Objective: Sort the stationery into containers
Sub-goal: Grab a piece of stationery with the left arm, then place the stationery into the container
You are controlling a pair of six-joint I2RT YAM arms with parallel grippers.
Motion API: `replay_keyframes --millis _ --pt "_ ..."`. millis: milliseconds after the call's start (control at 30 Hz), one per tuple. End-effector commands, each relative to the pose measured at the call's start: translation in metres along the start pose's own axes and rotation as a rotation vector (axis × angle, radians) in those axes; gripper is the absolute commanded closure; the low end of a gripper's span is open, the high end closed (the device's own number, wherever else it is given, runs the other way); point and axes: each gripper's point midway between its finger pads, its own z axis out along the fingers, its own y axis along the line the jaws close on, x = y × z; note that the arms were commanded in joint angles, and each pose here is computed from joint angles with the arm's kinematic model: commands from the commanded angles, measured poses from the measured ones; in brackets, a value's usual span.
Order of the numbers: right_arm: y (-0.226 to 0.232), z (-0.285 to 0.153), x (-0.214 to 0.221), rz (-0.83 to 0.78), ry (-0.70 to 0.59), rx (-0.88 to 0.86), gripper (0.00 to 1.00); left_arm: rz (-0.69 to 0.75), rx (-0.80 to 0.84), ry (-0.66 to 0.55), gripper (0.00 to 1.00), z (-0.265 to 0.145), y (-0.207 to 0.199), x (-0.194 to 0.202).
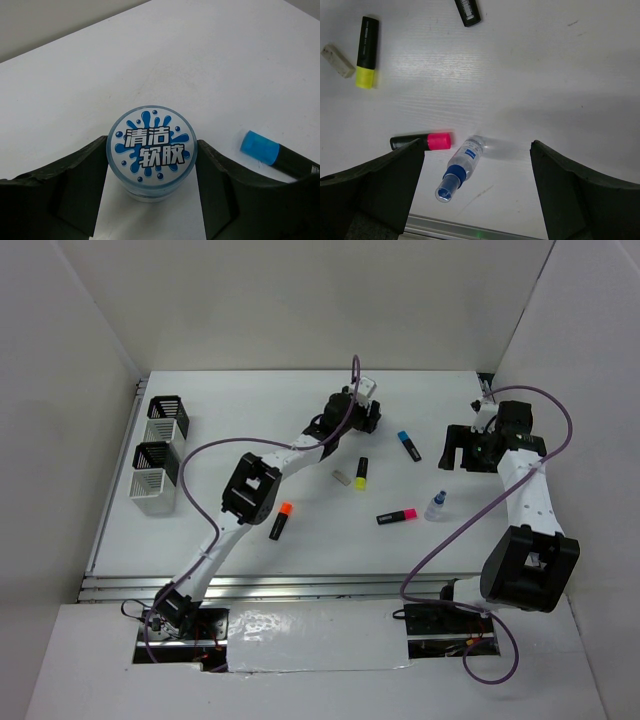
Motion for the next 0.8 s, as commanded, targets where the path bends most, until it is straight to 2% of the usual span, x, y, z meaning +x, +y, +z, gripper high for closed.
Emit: replay_keyframes --millis 0,100,133,167,200,233,300,333,400,433,500,533,600,667,733,767 --pt "-0.002 -0.014 -0.018 -0.02 -0.046 0.018 0.08 0.022 -0.032 -0.058 0.68 -0.009 0.016 -0.037" --pt "-0.001 -0.018 -0.022 -0.029 -0.059 0.016 0.08 0.005 -0.052 -0.051 0.83 -0.024 0.029 -0.046" --pt "0.0 -0.017 -0.021 -0.028 -0.056 0.014 0.08 0.004 -0.056 -0.048 0.86 -0.027 0.032 -0.049" --pt "0.0 -0.018 -0.022 -0.029 -0.061 0.013 0.08 0.007 -0.07 -0.068 0.87 -0.037 0.043 -0.072" --pt "0.001 -0.019 -0.023 -0.029 -0.065 0.011 0.08 0.002 -0.065 -0.047 0.91 -0.043 0.045 -0.069" --pt "0.002 -0.02 -0.024 -0.028 -0.068 0.003 0.08 -0.003 -0.064 -0.071 0.92 -0.053 0.047 -0.092" --pt "0.004 -0.021 -0.025 -0.032 -0.077 -0.003 0.09 -0.042 -0.063 -0.043 0.96 -0.068 0.064 -0.094" --pt "0.005 -0.021 -0.026 -0.031 -0.08 -0.01 0.09 -0.056 -0.073 -0.067 0.97 -0.08 0.077 -0.118" --pt "0.007 -0.022 -0.026 -0.034 -0.083 -0.015 0.09 -0.121 -0.047 -0.019 0.98 -0.096 0.085 -0.115" --pt "0.008 -0.022 -0.027 -0.037 -0.086 -0.019 0.09 -0.138 -0.06 -0.05 0.99 -0.112 0.102 -0.138" --pt "0.011 -0.021 -0.027 -0.043 -0.091 -0.028 0.09 -0.188 -0.047 -0.027 1.0 -0.129 0.114 -0.136" --pt "0.012 -0.02 -0.027 -0.045 -0.088 -0.031 0.09 -0.189 -0.048 -0.055 1.0 -0.147 0.127 -0.157" --pt "0.014 -0.019 -0.028 -0.052 -0.092 -0.038 0.09 -0.184 -0.06 -0.074 1.0 -0.173 0.137 -0.174" --pt "0.018 -0.017 -0.03 -0.06 -0.094 -0.049 0.09 -0.183 -0.106 -0.097 1.0 -0.208 0.172 -0.188" --pt "0.021 -0.016 -0.032 -0.065 -0.099 -0.055 0.09 -0.181 -0.11 -0.121 1.0 -0.23 0.186 -0.199" --pt "0.023 -0.015 -0.034 -0.07 -0.102 -0.059 0.09 -0.188 -0.118 -0.111 1.0 -0.241 0.193 -0.191"
